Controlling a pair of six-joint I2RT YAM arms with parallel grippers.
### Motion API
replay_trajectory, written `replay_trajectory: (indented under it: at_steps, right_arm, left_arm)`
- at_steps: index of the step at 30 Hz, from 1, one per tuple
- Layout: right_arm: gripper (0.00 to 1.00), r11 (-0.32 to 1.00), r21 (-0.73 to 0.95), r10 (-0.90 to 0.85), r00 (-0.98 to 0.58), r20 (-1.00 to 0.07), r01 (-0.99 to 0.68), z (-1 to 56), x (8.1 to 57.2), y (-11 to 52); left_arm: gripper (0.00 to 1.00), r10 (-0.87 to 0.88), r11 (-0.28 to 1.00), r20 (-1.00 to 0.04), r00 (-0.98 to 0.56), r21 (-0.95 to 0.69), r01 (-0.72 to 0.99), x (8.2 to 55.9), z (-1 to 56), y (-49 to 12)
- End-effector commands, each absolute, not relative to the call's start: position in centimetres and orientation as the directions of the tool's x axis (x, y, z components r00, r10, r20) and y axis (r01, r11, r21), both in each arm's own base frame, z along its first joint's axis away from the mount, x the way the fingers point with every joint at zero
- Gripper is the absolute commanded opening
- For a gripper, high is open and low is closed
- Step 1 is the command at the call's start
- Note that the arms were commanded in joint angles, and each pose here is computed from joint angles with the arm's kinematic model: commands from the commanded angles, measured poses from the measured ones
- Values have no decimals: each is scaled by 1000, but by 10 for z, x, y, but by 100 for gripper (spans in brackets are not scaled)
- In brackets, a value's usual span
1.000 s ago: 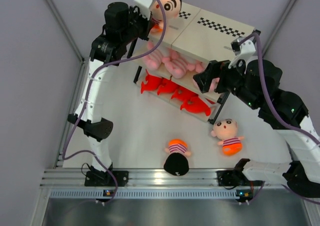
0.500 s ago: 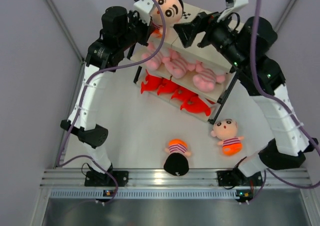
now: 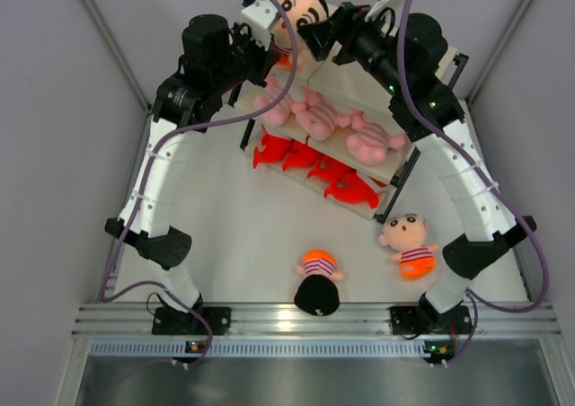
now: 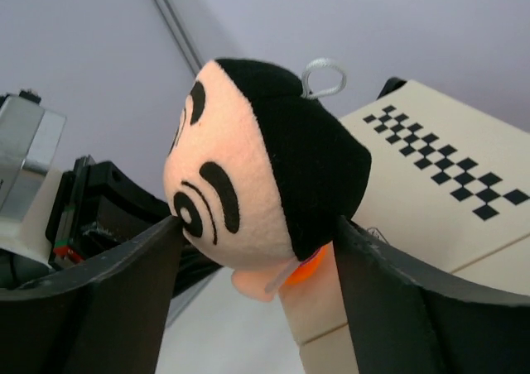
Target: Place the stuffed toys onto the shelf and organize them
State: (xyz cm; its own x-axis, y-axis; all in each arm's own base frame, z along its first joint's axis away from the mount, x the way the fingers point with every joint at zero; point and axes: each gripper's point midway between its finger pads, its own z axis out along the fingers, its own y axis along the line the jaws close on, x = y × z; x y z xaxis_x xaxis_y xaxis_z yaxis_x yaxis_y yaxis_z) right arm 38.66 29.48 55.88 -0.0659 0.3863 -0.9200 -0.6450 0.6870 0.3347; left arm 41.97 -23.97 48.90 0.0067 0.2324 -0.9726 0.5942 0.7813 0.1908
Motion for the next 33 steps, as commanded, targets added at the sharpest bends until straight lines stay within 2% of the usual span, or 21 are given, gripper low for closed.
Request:
replay_trajectory:
  at_steps: [1, 2, 3, 6, 9, 12, 13, 14, 15, 16, 18, 19, 20, 24, 29, 33]
  right_arm:
    - [67, 608, 359, 504, -5, -863, -709, 604, 377, 287]
    - [57, 595, 377, 514, -25, -857, -710, 601, 380, 290]
    - [54, 595, 383, 517, -29, -855, -707, 599, 383, 289]
    - [56, 582, 385, 524, -31, -851, -717, 600, 385, 291]
    - [54, 566, 386, 534, -33, -845, -729, 603, 384, 293]
    - [25, 562, 392, 533, -44, -845, -729, 600, 386, 295]
    - [2, 562, 394, 531, -48, -846, -727, 599, 386, 294]
    - [0, 561, 394, 532, -48, -846, -729, 601, 383, 293]
    - [0, 563, 393, 526, -51, -849, -728, 599, 383, 292]
    - [0, 560, 395, 525, -56, -849, -728, 599, 381, 291]
    - [0, 561, 410, 533, -65, -844, -719, 603, 377, 281]
    - [0, 550, 436, 547, -88, -832, -713, 604, 376, 276]
    - [0, 556, 449, 559, -85, -825, -700, 608, 375, 261]
    - [0, 545, 507, 545, -177, -820, -668, 598, 370, 226]
    - [0, 512, 594, 514, -333, -791, -621, 571, 352, 182]
    - [0, 505, 629, 463, -430, -775, -591, 546, 343, 136]
  left_arm:
    - [0, 195, 757, -978, 78, 200, 622, 398, 516, -242]
    - [0, 193, 752, -978, 83, 202, 627, 396, 517, -242]
    - [0, 190, 750, -978, 86, 201, 630, 394, 519, -242]
    - [0, 194, 743, -976, 99, 212, 635, 389, 522, -242]
    - [0, 201, 733, -974, 105, 220, 644, 385, 521, -243]
    - [0, 199, 727, -974, 108, 220, 650, 383, 522, -245]
    - [0, 197, 725, -974, 111, 221, 652, 381, 523, -245]
    - [0, 194, 728, -975, 107, 217, 650, 381, 523, -244]
    - [0, 192, 728, -975, 110, 217, 651, 379, 525, -243]
    - [23, 188, 727, -976, 111, 215, 653, 378, 526, -243]
    - [50, 172, 726, -978, 122, 209, 655, 370, 533, -241]
    - [69, 171, 726, -977, 127, 212, 654, 368, 535, -239]
    - [75, 160, 728, -976, 145, 216, 651, 360, 544, -235]
    - [89, 148, 726, -972, 181, 231, 647, 337, 559, -223]
    - [91, 139, 722, -973, 182, 225, 654, 308, 563, -209]
    - [91, 179, 715, -972, 149, 233, 660, 302, 545, -204]
